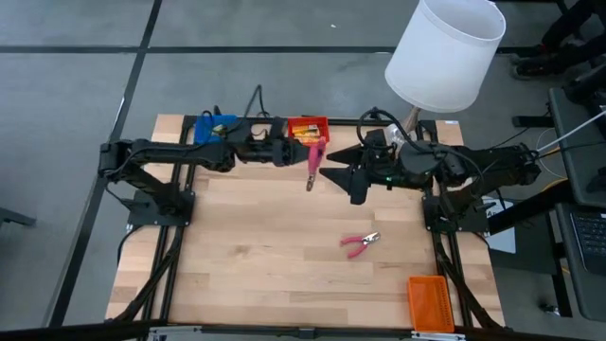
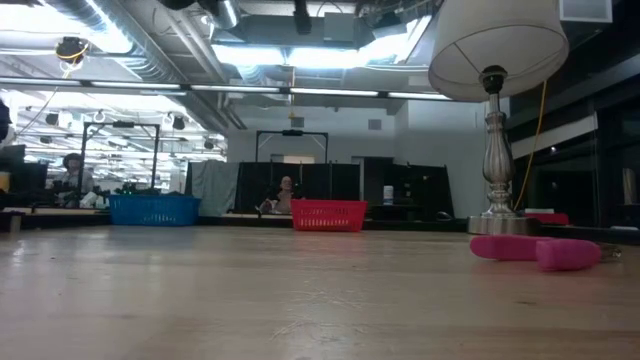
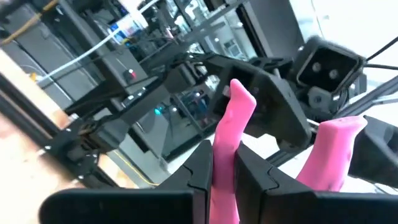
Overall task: Pick & Place School Supplies
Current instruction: Put the pink hole puncher into the orange bin
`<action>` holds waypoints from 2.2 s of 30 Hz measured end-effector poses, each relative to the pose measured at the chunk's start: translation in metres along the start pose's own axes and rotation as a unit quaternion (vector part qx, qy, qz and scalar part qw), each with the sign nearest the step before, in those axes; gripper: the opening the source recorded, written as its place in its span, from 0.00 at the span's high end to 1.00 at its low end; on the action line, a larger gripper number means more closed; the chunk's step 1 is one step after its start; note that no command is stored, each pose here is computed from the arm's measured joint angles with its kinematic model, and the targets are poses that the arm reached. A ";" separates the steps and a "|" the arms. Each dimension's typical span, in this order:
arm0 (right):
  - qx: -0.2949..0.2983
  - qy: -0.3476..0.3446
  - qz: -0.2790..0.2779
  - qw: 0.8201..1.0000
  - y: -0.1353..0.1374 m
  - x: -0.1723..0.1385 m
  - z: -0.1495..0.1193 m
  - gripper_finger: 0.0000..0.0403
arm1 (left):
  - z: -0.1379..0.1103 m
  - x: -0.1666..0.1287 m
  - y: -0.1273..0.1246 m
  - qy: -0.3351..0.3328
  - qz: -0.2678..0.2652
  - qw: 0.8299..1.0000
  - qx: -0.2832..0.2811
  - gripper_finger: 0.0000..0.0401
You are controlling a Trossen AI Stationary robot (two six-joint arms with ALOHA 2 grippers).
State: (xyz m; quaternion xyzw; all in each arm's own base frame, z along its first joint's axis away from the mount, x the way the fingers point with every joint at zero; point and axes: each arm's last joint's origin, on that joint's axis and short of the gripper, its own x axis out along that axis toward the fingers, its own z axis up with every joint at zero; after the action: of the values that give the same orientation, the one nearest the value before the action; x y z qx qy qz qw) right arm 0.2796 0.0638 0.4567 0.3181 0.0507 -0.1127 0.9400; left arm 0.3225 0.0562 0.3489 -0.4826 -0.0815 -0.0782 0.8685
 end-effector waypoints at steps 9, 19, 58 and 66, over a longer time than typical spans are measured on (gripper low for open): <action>0.000 0.006 -0.009 1.000 -0.004 0.009 -0.002 0.23 | -0.004 0.016 -0.002 0.013 -0.014 1.000 -0.005 0.93; 0.010 0.007 -0.024 1.000 -0.011 0.019 -0.001 0.23 | -0.006 0.016 -0.003 0.015 -0.015 1.000 -0.006 0.93; 0.096 0.115 -0.073 0.986 -0.016 0.012 -0.027 0.90 | 0.059 -0.054 0.001 0.055 0.162 0.939 0.299 0.54; 0.082 0.414 -0.227 0.878 -0.011 -0.026 -0.116 0.90 | 0.060 -0.099 -0.016 0.106 0.255 0.899 0.340 0.58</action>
State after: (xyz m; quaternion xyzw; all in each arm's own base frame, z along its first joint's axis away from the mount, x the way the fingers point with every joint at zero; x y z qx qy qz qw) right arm 0.2492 0.1309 0.3624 0.3917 0.4963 -0.1847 0.7524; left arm 0.2183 0.1048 0.3716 -0.1516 0.1147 0.1274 0.9735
